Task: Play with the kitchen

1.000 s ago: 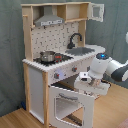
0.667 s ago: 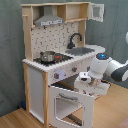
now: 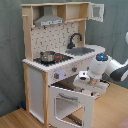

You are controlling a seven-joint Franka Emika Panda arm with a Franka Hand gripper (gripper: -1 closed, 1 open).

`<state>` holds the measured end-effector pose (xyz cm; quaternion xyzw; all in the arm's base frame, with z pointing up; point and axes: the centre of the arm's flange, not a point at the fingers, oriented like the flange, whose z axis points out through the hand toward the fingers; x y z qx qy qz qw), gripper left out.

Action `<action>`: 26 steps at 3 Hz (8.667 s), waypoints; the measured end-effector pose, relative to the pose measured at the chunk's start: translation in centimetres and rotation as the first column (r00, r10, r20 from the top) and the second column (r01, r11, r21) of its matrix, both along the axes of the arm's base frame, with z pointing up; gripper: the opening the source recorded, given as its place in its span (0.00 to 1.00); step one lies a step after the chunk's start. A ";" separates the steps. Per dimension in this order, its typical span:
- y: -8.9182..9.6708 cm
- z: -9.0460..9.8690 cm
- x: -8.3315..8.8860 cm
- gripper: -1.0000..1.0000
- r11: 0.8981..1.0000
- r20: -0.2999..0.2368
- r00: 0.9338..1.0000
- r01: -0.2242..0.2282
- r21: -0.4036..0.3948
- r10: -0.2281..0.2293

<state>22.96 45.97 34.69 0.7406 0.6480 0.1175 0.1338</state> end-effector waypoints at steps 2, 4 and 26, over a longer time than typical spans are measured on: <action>-0.9 1.3 1.3 1.00 0.989 0.161 0.986 0.068 -0.130 -0.047; -0.7 4.3 1.6 1.00 0.957 0.337 0.942 0.113 -0.268 -0.017; -11.1 -0.6 11.9 0.00 0.773 0.697 0.352 -0.152 -0.616 0.625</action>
